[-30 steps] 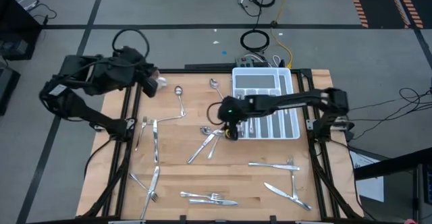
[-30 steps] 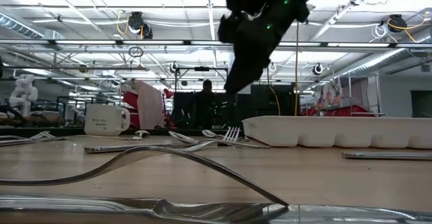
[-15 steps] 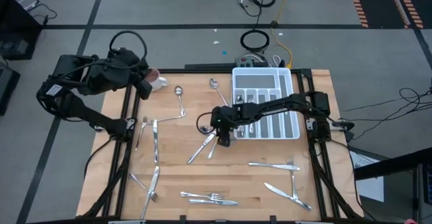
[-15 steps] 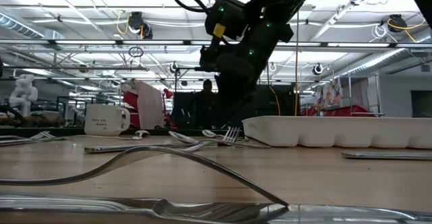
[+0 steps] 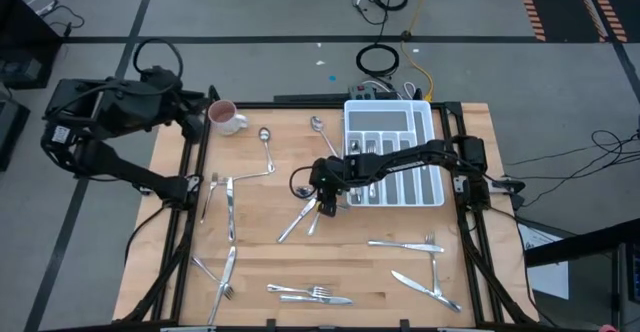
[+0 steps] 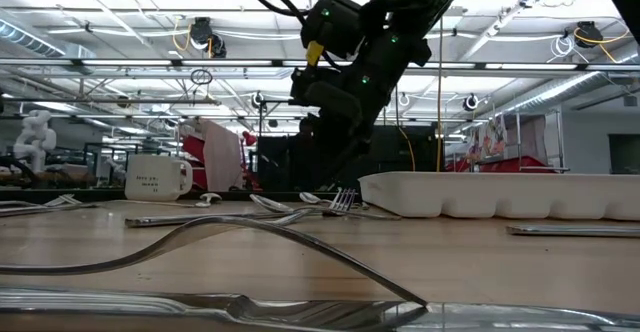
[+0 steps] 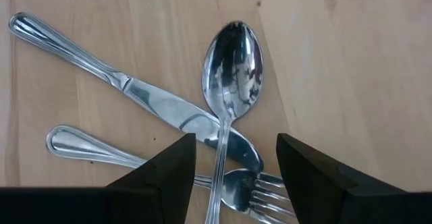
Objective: Sort silverware
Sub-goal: Put the silver spoon into the silverware tray
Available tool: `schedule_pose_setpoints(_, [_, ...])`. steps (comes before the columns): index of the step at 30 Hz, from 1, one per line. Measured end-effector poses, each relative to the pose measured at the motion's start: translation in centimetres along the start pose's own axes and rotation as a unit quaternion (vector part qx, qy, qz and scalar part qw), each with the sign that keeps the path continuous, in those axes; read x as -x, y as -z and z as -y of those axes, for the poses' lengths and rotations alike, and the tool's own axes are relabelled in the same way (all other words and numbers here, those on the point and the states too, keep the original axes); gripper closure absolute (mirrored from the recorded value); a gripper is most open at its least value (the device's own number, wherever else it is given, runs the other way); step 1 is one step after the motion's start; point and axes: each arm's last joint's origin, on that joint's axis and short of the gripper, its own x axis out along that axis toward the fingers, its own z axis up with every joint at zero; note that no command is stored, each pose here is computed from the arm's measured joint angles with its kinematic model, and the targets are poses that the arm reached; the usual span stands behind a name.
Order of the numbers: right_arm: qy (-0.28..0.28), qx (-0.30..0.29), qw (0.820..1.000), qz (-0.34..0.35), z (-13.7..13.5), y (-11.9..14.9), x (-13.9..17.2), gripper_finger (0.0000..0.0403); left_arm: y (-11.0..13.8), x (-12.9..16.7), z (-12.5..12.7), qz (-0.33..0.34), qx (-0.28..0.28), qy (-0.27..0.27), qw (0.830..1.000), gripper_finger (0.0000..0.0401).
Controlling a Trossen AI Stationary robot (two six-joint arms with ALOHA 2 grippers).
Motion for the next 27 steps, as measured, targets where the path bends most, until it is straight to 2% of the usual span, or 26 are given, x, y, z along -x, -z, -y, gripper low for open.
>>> schedule_pose_setpoints(6, [-0.002, 0.003, 1.0, -0.003, -0.4, 0.2, -0.4, 0.0206, 0.1, 0.4, -0.4, 0.005, 0.004, 0.003, 1.0, 0.0324])
schedule_pose_setpoints(14, [0.001, -0.003, 1.0, -0.029, -0.8, 1.3, -2.4, 0.0206, 0.5, 0.2, -0.4, -0.002, 0.0, 0.003, 1.0, 0.0324])
schedule_pose_setpoints(16, [0.016, -0.008, 0.999, -0.033, -0.7, 1.4, -2.5, 0.0211, 0.5, 0.1, -0.4, -0.004, -0.002, 0.003, 1.0, 0.0324])
schedule_pose_setpoints(19, [0.037, -0.011, 0.999, -0.036, -0.6, 1.6, -2.5, 0.0248, 0.6, 0.1, -0.3, -0.005, -0.002, 0.004, 1.0, 0.0324])
schedule_pose_setpoints(24, [0.026, -0.011, 0.999, -0.041, -0.5, 1.6, -2.3, 0.0375, 0.6, 0.1, -0.3, -0.005, -0.002, 0.004, 1.0, 0.0324])
schedule_pose_setpoints(27, [0.011, -0.013, 0.999, -0.043, -0.7, 1.6, -2.3, 0.0389, 0.6, 0.1, -0.3, -0.005, -0.002, 0.004, 1.0, 0.0324])
